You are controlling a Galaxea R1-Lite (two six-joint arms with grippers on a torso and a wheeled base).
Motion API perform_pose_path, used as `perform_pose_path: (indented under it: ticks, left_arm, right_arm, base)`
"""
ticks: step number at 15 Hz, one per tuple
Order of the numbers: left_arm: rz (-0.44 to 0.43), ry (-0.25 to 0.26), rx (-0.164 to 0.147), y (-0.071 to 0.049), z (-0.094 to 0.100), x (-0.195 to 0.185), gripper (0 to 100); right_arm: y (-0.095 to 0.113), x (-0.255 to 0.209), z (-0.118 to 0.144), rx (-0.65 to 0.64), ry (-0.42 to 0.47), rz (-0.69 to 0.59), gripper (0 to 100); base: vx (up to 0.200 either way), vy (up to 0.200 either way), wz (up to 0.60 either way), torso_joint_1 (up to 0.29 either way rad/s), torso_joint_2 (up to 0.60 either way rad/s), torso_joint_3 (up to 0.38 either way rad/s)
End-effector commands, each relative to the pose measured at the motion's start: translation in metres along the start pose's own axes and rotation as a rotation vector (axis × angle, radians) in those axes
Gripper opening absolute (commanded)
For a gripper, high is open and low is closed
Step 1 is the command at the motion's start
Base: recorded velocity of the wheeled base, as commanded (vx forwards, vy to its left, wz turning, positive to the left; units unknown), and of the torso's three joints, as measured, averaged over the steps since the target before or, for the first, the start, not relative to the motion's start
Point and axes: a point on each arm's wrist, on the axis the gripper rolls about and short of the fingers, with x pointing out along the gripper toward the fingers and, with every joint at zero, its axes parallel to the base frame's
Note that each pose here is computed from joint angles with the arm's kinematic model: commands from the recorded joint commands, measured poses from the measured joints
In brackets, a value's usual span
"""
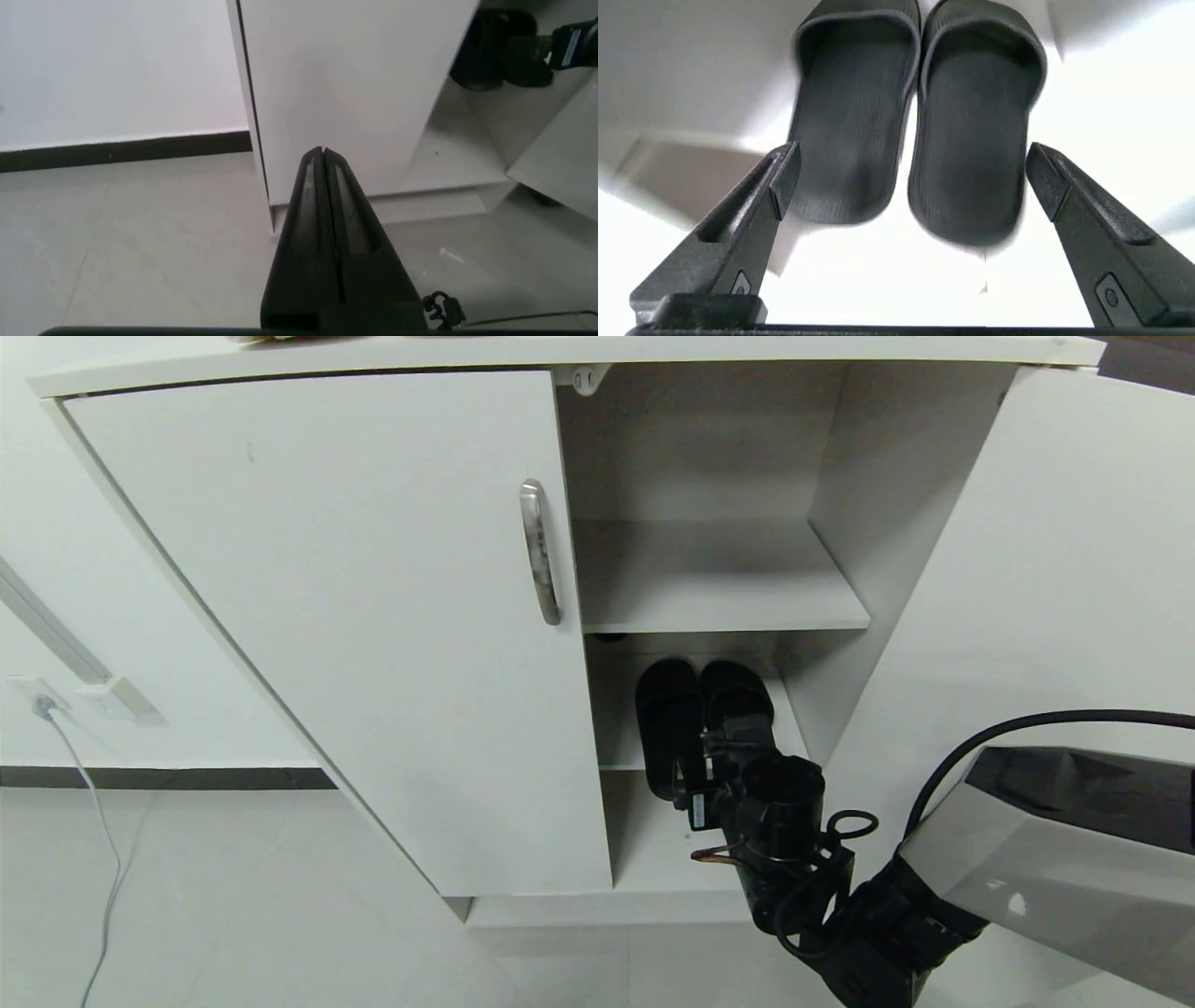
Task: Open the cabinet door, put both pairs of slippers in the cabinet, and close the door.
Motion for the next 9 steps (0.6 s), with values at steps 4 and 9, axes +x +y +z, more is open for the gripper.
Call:
perform_pose_path:
  ticks: [4, 9]
  left_arm:
    - [0.000, 0.002, 0.000, 0.0000, 0.0000, 0.0001, 0]
    - [0.000, 0.002, 0.000, 0.0000, 0.0000, 0.0001, 0]
  right_arm:
    - [-0.0044, -0.0064, 0.0088, 0.007, -0.010, 0.002, 100]
    - [-0.0072, -0.0098, 0.0106, 0.005, -0.007, 0.002, 100]
  base:
    - [-0.100, 0.000, 0.00, 0.000, 0.00, 0.001]
    - [0.000, 0.000, 0.00, 0.000, 0.00, 0.000]
